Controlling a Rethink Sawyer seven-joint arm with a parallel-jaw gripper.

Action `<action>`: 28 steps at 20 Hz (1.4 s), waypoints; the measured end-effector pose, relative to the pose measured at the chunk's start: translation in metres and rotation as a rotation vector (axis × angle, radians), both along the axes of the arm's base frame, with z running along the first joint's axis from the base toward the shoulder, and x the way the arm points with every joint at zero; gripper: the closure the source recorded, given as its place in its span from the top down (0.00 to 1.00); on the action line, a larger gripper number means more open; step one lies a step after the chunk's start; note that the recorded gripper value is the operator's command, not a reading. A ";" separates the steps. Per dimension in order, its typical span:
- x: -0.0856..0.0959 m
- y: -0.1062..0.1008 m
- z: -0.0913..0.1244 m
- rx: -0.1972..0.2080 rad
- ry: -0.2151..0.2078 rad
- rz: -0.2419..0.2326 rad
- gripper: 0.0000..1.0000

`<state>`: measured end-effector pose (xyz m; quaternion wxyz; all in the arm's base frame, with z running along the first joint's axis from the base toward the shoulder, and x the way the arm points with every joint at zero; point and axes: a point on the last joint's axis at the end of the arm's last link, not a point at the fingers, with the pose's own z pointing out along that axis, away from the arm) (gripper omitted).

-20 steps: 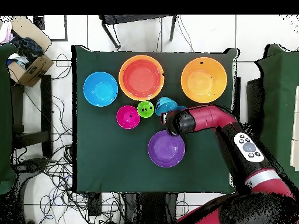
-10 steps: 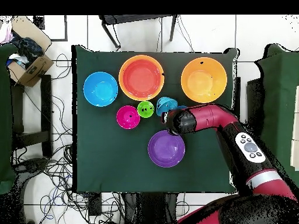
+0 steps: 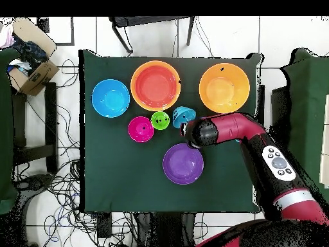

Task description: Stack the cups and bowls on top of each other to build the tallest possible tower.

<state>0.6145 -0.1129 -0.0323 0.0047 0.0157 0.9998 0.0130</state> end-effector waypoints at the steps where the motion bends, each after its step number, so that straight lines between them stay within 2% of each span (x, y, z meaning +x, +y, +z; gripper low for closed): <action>1: 0.000 0.000 0.001 -0.003 0.006 0.001 0.00; 6: -0.002 0.000 0.001 -0.010 0.029 0.003 0.00; 15: 0.000 0.000 0.002 -0.010 0.026 0.001 0.00; 22: 0.008 -0.010 0.021 -0.019 0.017 -0.026 0.00; 28: 0.016 -0.020 0.056 -0.017 0.029 -0.078 0.00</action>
